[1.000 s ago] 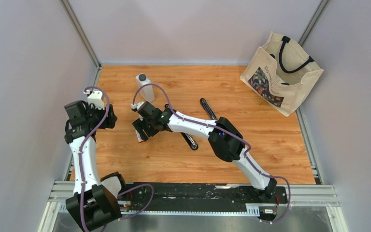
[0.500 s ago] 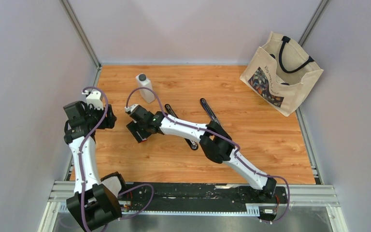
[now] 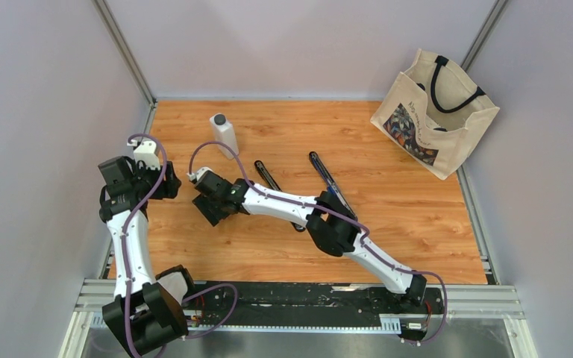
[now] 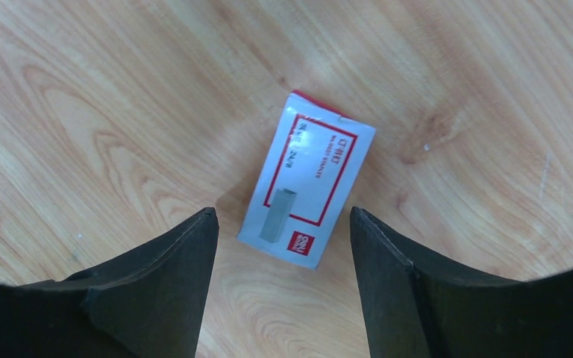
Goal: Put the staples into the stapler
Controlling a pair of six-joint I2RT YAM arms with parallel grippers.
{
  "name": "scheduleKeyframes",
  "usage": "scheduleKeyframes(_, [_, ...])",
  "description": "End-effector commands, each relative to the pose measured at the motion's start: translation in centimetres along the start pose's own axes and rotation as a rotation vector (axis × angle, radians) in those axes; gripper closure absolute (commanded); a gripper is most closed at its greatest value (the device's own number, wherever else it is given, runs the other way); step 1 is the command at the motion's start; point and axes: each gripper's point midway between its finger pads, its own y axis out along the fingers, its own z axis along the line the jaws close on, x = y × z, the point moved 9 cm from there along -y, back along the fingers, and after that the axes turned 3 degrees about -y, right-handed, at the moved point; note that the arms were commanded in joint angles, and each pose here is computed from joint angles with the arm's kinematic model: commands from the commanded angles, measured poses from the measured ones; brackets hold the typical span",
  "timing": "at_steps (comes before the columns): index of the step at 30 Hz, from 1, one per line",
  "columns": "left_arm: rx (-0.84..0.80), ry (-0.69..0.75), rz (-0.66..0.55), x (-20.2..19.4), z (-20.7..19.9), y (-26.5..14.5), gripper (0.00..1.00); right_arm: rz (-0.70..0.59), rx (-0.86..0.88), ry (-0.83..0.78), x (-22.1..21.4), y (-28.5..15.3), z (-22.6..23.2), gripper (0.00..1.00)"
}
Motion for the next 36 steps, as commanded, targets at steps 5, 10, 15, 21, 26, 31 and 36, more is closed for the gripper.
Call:
scheduleKeyframes(5, [-0.014,-0.012,-0.020,0.2,0.2,0.2,0.32,-0.018,-0.047,-0.076,-0.1,-0.2,1.0,0.37])
scheduleKeyframes(10, [-0.022,-0.014,-0.020,0.1,0.1,0.3,0.32,-0.037,-0.103,-0.103,-0.2,-0.3,0.4,0.41])
scheduleKeyframes(15, [-0.032,-0.020,-0.016,0.1,0.1,0.4,0.32,-0.053,-0.131,-0.116,0.1,-0.5,0.0,0.41])
scheduleKeyframes(21, [-0.034,-0.020,-0.016,0.1,0.1,0.3,0.32,-0.065,-0.163,-0.119,0.6,-0.6,-0.8,0.41])
scheduleKeyframes(26, [-0.040,-0.021,-0.017,0.1,0.0,0.4,0.32,-0.044,-0.128,-0.049,0.8,-1.3,-2.1,0.40])
scheduleKeyframes(31, [-0.045,-0.024,-0.017,0.1,0.0,0.4,0.32,-0.032,-0.056,0.033,1.2,-2.2,-1.6,0.34])
scheduleKeyframes(36, [-0.044,-0.024,-0.014,0.1,0.1,0.5,0.32,-0.021,-0.013,0.083,1.6,-2.2,-0.8,0.34])
